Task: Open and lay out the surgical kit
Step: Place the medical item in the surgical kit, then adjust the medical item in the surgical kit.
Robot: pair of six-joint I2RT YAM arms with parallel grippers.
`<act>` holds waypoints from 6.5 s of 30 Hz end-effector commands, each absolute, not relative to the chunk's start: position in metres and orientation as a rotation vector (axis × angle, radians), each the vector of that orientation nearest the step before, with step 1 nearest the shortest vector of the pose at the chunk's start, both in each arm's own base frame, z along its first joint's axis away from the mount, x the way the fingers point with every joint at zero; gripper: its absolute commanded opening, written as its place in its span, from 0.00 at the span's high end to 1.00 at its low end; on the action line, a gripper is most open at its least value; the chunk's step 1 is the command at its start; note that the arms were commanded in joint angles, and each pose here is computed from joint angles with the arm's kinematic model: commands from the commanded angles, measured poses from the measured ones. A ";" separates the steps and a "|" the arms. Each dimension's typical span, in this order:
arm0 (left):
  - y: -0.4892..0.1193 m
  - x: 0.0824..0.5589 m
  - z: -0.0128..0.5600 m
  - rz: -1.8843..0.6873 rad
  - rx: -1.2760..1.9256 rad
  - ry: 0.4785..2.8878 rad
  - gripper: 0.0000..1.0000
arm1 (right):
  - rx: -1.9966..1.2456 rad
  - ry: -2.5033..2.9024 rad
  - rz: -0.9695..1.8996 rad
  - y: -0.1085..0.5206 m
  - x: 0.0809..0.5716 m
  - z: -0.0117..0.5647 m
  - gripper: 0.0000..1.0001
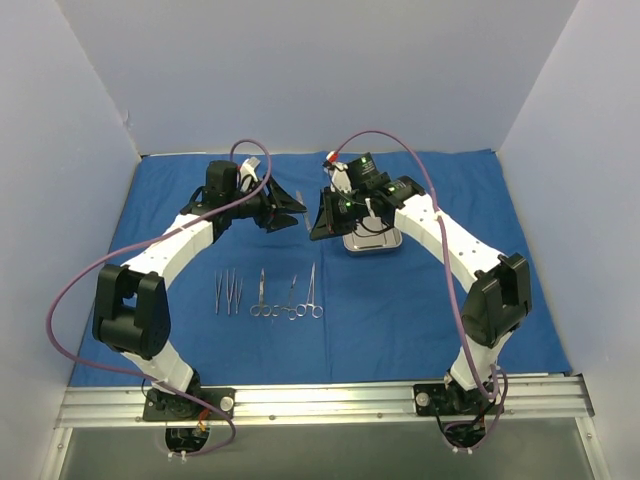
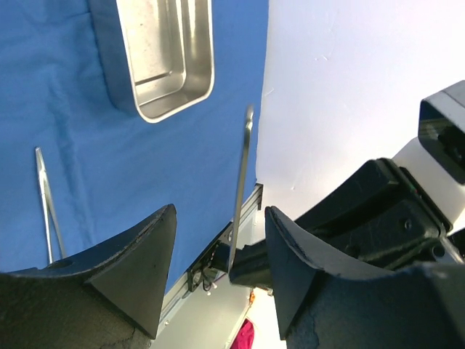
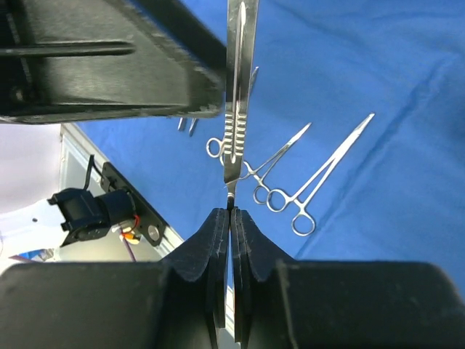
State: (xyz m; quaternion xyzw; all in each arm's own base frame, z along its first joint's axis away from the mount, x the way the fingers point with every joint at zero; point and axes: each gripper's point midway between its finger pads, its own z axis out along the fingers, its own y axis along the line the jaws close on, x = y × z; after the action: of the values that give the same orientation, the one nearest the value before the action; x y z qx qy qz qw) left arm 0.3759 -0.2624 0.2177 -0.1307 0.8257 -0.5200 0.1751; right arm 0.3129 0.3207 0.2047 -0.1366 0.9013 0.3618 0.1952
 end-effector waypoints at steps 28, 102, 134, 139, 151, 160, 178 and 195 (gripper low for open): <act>-0.012 0.302 0.147 0.564 -0.196 2.990 0.98 | -0.320 2.485 0.741 0.253 0.313 0.206 0.38; -0.020 0.282 0.013 0.718 0.143 3.257 0.46 | -0.192 2.537 0.806 0.212 0.303 0.182 0.37; -0.020 0.301 0.047 0.373 -0.176 3.171 0.49 | -0.170 2.558 0.835 0.217 0.307 0.178 0.37; -0.015 0.299 0.044 0.363 -0.216 3.178 0.53 | -0.168 2.565 0.829 0.216 0.306 0.176 0.37; -0.011 0.294 0.023 0.255 -0.308 3.235 0.61 | -0.161 2.573 0.824 0.218 0.312 0.173 0.37; -0.004 0.292 0.013 0.211 -0.362 3.254 0.61 | -0.152 2.586 0.825 0.219 0.313 0.168 0.37; 0.012 0.309 0.011 0.252 -0.341 3.263 0.81 | -0.147 2.596 0.833 0.223 0.321 0.165 0.37; 0.024 0.334 0.031 0.325 -0.311 3.184 0.50 | -0.139 2.622 0.806 0.221 0.323 0.160 0.35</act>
State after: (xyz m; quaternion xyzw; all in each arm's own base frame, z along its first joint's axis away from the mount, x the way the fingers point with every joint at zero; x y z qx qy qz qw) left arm 0.3145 0.0175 0.0195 -0.0930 0.9881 0.0967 -0.0751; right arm 0.3161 0.2218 0.1466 -0.0487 0.9389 0.2871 0.1835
